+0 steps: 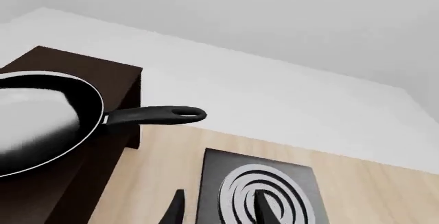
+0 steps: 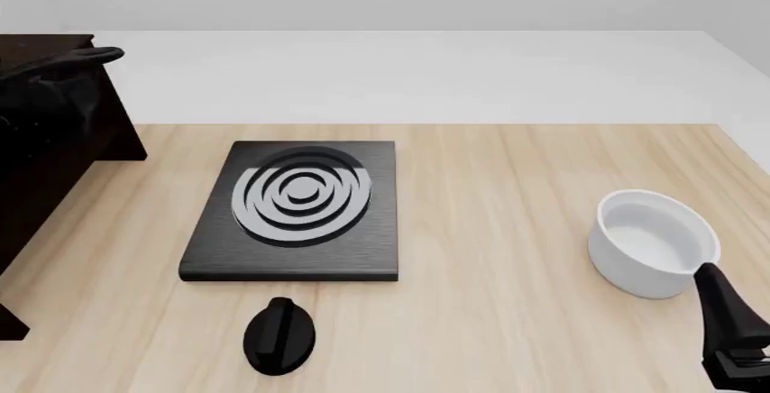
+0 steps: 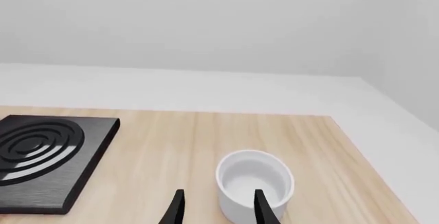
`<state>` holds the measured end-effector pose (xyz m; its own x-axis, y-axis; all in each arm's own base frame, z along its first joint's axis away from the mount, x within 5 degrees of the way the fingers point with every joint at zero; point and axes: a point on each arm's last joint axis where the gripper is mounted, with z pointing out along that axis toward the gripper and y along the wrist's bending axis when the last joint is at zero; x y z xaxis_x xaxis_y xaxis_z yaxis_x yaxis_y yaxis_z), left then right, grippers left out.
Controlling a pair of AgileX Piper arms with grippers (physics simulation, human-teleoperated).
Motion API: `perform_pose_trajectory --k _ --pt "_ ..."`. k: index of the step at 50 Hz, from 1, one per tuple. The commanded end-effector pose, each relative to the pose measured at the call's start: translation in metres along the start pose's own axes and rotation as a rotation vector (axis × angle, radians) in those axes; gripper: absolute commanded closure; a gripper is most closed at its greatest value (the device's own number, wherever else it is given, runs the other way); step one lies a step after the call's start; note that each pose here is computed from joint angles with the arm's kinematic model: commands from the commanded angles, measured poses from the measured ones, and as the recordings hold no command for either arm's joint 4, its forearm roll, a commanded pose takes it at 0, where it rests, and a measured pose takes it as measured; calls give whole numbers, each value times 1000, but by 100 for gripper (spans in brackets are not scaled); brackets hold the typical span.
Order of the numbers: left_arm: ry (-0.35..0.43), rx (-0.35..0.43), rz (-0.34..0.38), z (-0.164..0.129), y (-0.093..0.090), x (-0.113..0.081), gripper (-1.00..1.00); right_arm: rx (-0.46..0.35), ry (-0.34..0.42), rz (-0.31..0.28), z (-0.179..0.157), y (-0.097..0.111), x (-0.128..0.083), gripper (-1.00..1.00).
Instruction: Put the frying pan on the cabinet shelf.
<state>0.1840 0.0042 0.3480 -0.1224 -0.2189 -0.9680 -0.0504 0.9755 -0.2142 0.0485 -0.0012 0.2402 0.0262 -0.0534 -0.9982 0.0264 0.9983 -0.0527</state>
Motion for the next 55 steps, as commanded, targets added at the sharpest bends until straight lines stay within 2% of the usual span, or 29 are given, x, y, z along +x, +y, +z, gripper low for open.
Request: perform_pose_trajectory --k 1,2,3,4,5,8,11,13,16,18,19,20,22,28,29,30,34,36,48,54,55 --pt "16 0 192 -14 4 18 -100 -2 -14 -6 0 0 -2 -100" --pt "15 -2 195 -16 5 21 -100 -2 -14 -4 0 0 -2 -100" --pt "10 -7 242 -20 6 25 -100 -3 -14 -5 0 0 -2 -100" --pt "9 -2 240 -22 6 26 -100 -2 -15 -6 0 0 -2 -100" --pt "18 12 199 -26 5 32 -100 -1 -15 -4 0 0 -2 -100" --pt "24 24 149 -32 5 40 -100 -2 -17 -4 0 0 -2 -100" --pt "9 10 175 -40 9 49 -100 -5 -16 -4 0 0 -2 -100" --pt "4 21 167 -46 9 53 -100 -2 -17 -2 0 0 -2 -100" --pt "-50 15 189 -64 11 53 -100 -1 -18 4 0 0 -2 -100" --pt "-44 24 171 -71 11 58 -100 -1 -26 13 0 0 -3 -100" --pt "-40 29 125 -75 11 63 -100 2 -30 8 0 0 -4 -100" --pt "-40 29 125 -75 11 63 -100 2 -31 10 0 0 -4 -100" --pt "-23 39 149 -81 13 75 -100 1 -29 10 0 0 -3 -100" --pt "-15 32 131 -91 17 89 -100 -18 -21 13 0 1 -2 -100" --pt "-10 31 92 -92 18 94 -100 -23 -22 16 0 1 -2 -100" --pt "-8 22 98 -93 20 97 -100 -25 -22 11 0 1 -2 -100" --pt "-21 26 109 -101 21 101 -100 -25 -24 14 0 1 -2 -100" --pt "-31 33 150 -106 20 101 -100 -29 -24 15 0 1 -2 -100" --pt "-33 45 148 -130 22 106 -100 -45 -23 11 0 2 -2 -100" --pt "-34 51 161 -131 23 111 -100 -51 -15 25 0 2 -1 -100" --pt "-25 53 174 -129 23 114 -100 -49 -11 44 0 2 0 -100"
